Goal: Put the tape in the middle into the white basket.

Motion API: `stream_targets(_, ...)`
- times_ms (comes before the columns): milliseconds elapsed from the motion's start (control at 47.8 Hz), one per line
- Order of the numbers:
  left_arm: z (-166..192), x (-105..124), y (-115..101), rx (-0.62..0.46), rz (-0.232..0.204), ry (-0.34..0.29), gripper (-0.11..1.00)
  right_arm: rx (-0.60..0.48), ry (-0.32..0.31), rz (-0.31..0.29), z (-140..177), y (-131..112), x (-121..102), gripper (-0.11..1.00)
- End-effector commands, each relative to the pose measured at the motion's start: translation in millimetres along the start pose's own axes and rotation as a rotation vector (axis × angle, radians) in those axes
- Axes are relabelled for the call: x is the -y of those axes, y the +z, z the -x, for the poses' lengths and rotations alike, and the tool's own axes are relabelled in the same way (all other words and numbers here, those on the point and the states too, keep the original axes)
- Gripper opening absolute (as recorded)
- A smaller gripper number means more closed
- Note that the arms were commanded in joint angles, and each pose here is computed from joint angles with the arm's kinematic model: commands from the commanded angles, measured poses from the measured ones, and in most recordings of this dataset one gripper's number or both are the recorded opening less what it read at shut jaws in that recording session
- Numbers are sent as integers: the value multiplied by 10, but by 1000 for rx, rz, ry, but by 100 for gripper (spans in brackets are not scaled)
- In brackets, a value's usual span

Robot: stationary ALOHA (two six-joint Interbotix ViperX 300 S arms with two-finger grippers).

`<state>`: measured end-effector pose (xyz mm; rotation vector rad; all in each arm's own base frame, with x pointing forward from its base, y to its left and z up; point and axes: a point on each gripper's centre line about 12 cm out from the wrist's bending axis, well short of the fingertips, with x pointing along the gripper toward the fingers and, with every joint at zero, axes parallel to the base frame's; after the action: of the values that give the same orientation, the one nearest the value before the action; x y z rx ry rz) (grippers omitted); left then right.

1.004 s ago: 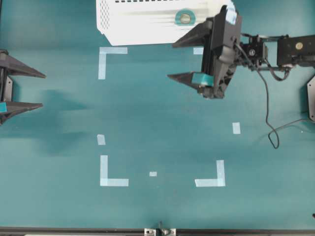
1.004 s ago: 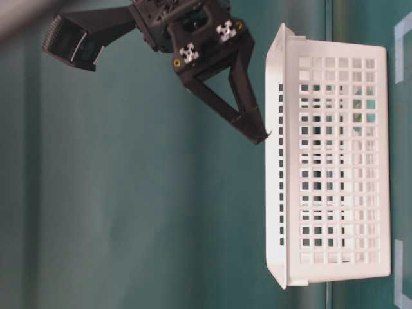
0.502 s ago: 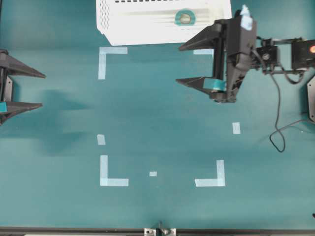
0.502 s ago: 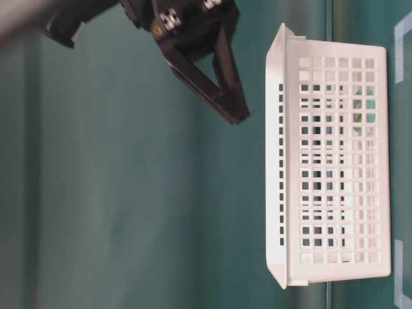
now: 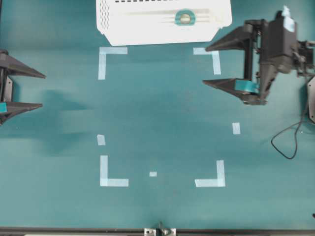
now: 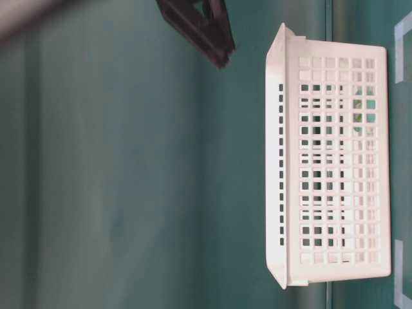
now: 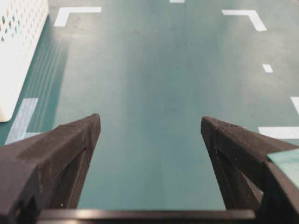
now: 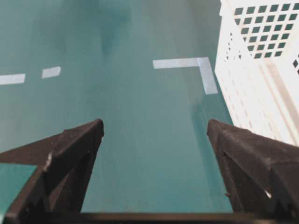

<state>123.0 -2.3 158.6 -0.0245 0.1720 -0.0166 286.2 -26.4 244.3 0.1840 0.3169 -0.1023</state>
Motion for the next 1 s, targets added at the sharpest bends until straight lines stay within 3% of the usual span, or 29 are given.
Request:
stream_targets(0,-4,-3,53,9,2,3,45,39,10,3,124,48,-21,96)
stream_targets(983,-4,-3,46,8,2,3,45,89,1,-14,957,-535,79,96)
